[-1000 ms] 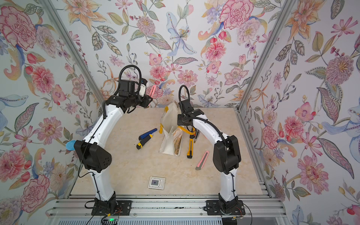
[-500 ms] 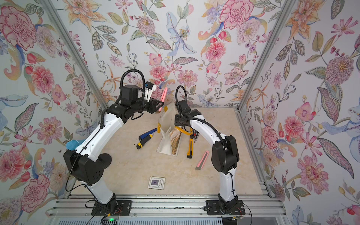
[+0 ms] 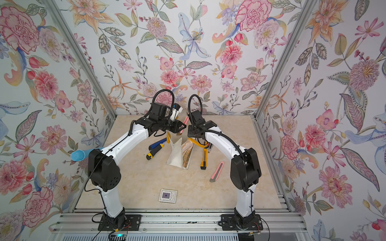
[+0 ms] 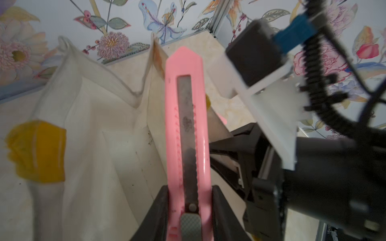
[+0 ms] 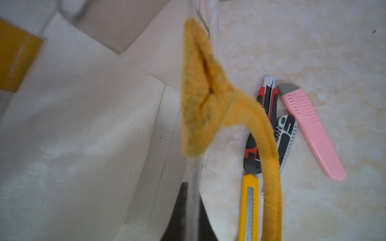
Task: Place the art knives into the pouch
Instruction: Place the utility knife in the pouch.
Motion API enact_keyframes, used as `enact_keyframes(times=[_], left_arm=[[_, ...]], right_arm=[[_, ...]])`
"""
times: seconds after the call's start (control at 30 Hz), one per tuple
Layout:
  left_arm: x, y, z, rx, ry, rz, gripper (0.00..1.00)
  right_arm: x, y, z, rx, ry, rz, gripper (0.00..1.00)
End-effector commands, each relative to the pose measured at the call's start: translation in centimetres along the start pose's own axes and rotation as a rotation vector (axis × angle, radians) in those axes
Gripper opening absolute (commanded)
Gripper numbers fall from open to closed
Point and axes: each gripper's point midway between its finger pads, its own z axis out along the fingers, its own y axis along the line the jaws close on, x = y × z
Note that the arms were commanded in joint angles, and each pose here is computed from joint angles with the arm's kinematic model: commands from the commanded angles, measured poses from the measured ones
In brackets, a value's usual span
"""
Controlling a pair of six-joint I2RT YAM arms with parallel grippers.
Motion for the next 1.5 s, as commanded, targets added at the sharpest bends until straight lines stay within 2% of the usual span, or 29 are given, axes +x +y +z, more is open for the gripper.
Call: enact_keyframes(times=[0.0,0.2,0.37,0.53,0.7,0.87,0.93,1.03,1.17,1.23,1.37,1.47], left_arm=[[2.5,1.6,1.3,-0.072,0.082,0.016,0.25],[4.6,2.8,2.7,-0.131,0.165,0.024,0.38],[4.3,2.9,2.7,-0.147,0.165,0.041,0.48],[2.6,2.3,2.0,-0.137,0.12,0.057,0.51],[-2.3,0.3,-0.6,-0.099,-0.024,0.097,0.53],[-8.6,-1.9,-6.7,-0.097,-0.256,0.126,0.61],[-10.3,-2.1,-9.5,-0.115,-0.34,0.123,0.76],[-11.6,-1.2,-13.8,-0.199,-0.436,0.132,0.87],[-9.8,2.9,-17.1,-0.403,-0.424,0.13,0.96],[-8.3,4.9,-18.7,-0.471,-0.401,0.107,0.97],[-2.2,11.3,-18.1,-0.619,-0.245,0.02,0.97],[3.2,15.0,-16.0,-0.673,-0.089,-0.03,0.97]], right_arm=[[-0.5,-0.3,-1.5,0.014,-0.036,0.021,0.0],[-0.4,-0.2,-1.3,0.011,-0.033,0.024,0.0],[-0.2,-0.3,-1.2,0.017,-0.029,0.022,0.0],[-0.2,-0.3,-1.1,0.017,-0.026,0.016,0.0],[-0.1,-0.3,-0.9,0.018,-0.021,0.008,0.0],[-0.1,-0.1,-0.5,0.007,-0.013,0.002,0.0],[-0.2,0.0,-0.5,0.004,-0.013,-0.001,0.0],[-0.3,-0.1,-0.7,0.003,-0.016,-0.003,0.0],[-0.3,-0.4,-0.8,0.005,-0.018,-0.003,0.0],[-0.3,-0.5,-0.9,0.008,-0.017,-0.002,0.0],[-0.4,-0.6,-1.0,0.009,-0.021,-0.003,0.0],[-0.5,-0.7,-1.0,0.007,-0.02,-0.008,0.0]])
